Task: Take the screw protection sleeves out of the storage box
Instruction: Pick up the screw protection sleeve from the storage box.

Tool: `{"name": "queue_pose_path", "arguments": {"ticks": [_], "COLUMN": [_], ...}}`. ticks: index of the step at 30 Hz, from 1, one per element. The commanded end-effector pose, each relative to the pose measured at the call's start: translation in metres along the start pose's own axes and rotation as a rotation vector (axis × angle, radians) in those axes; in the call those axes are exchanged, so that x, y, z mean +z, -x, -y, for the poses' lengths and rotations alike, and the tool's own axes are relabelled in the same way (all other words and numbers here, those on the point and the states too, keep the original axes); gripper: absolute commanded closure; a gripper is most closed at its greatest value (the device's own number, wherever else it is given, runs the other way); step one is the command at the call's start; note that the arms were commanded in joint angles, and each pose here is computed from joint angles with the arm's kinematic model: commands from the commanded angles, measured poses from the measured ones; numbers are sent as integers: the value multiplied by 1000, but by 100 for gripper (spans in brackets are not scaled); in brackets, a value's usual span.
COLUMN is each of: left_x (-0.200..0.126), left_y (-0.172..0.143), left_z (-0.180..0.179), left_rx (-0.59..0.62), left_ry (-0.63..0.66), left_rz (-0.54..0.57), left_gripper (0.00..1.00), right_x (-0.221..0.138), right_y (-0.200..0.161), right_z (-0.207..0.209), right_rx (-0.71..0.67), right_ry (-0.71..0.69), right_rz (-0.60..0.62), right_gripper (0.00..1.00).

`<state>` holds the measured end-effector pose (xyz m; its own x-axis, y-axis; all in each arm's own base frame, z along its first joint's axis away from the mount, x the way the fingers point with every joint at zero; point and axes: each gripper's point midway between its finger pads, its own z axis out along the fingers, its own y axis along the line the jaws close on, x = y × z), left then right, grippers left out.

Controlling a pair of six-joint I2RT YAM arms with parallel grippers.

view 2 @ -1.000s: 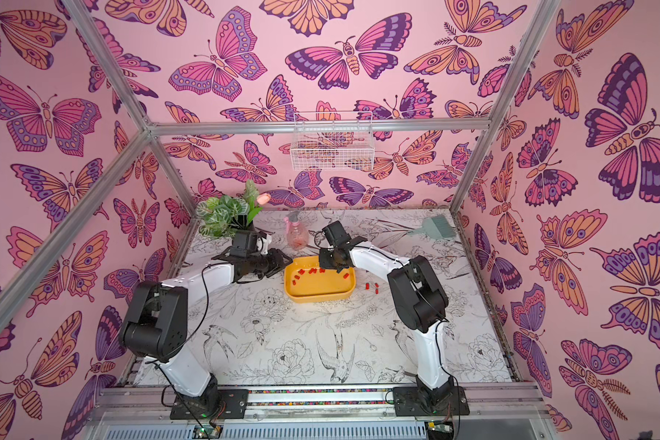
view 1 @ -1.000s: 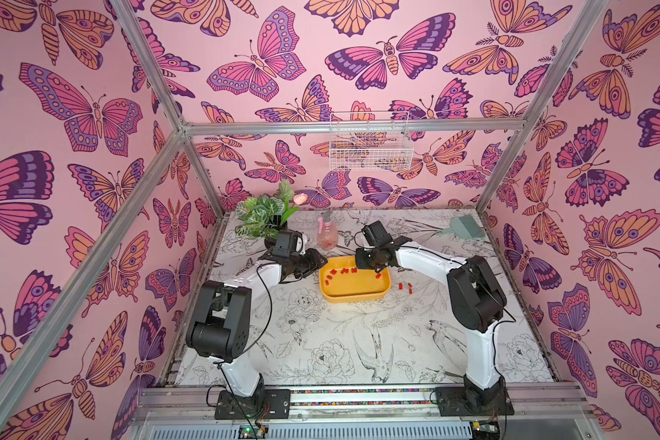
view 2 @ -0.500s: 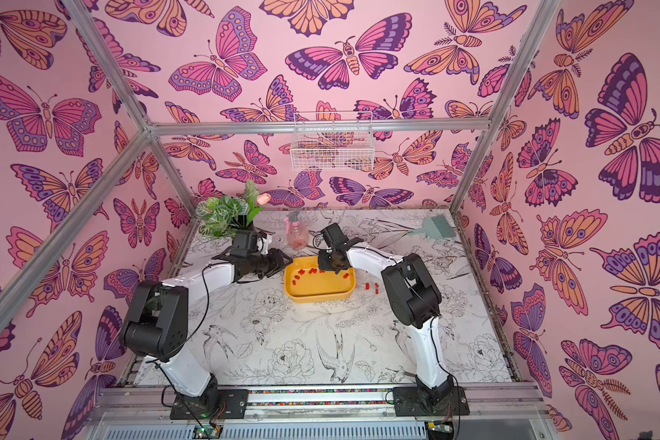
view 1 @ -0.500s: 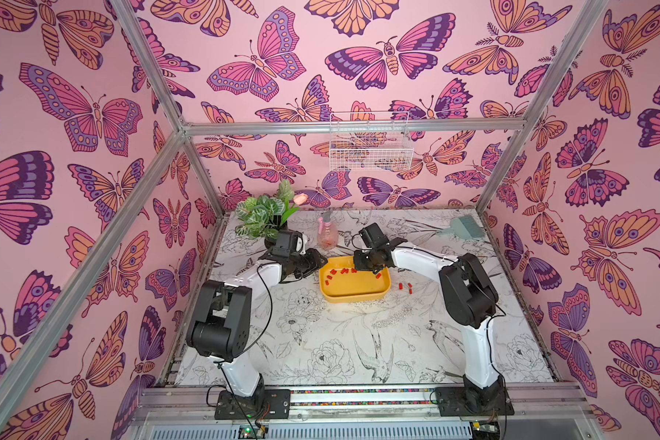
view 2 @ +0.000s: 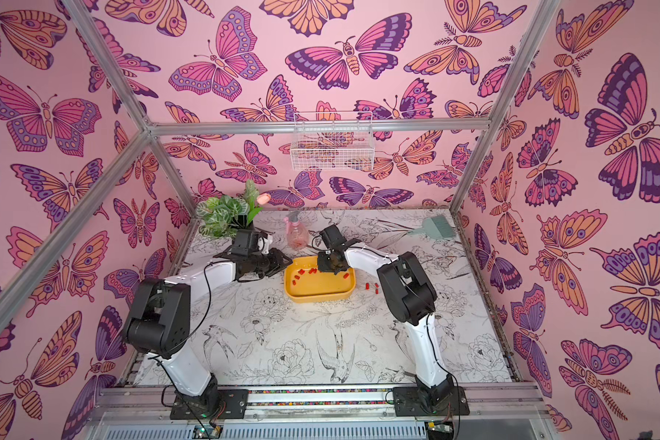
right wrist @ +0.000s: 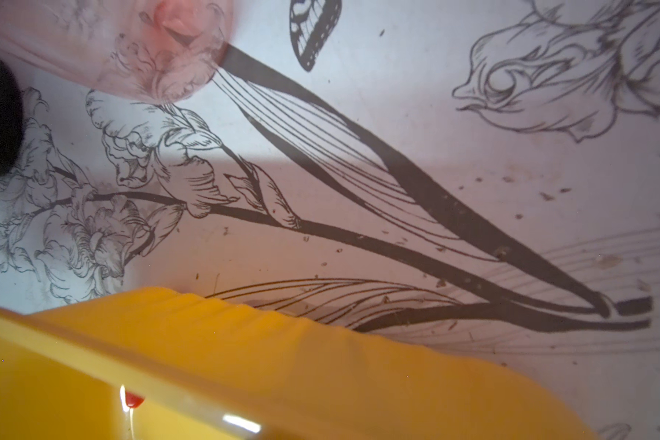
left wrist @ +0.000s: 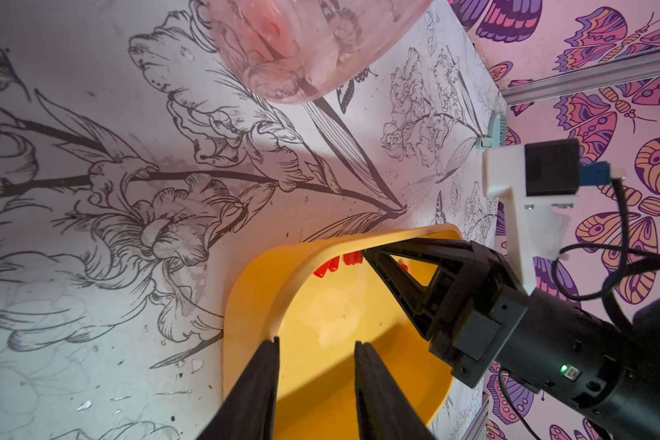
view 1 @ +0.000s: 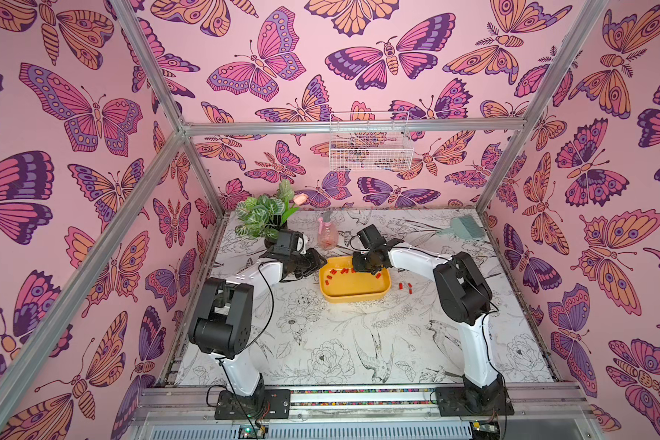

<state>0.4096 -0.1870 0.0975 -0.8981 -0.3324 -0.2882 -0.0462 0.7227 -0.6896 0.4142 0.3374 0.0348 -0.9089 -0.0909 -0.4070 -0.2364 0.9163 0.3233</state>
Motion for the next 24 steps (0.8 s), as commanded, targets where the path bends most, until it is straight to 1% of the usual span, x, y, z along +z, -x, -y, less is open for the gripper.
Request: {"name": "queue_pose_path", "arguments": {"ticks": [1, 9, 16, 24], "left_x": [4, 7, 7, 8], "left_y": [-3, -4, -4, -4], "left_z": [-4, -7, -6, -6], "left_rx": [-4, -12, -12, -13], "left_ry": [24, 30, 30, 28], "left_rz": [-22, -33, -35, -37], "left_gripper": [62, 62, 62, 62], "right_x": [10, 13, 13, 4], "right_y": [-3, -5, -7, -4], "right_z": [-3, -1, 0, -3], "right_rx": [0, 3, 7, 8], "right_ry": [-2, -11, -12, -5], "right_rz": [-22, -37, -39, -24], "right_gripper": [78, 78, 84, 89]}}
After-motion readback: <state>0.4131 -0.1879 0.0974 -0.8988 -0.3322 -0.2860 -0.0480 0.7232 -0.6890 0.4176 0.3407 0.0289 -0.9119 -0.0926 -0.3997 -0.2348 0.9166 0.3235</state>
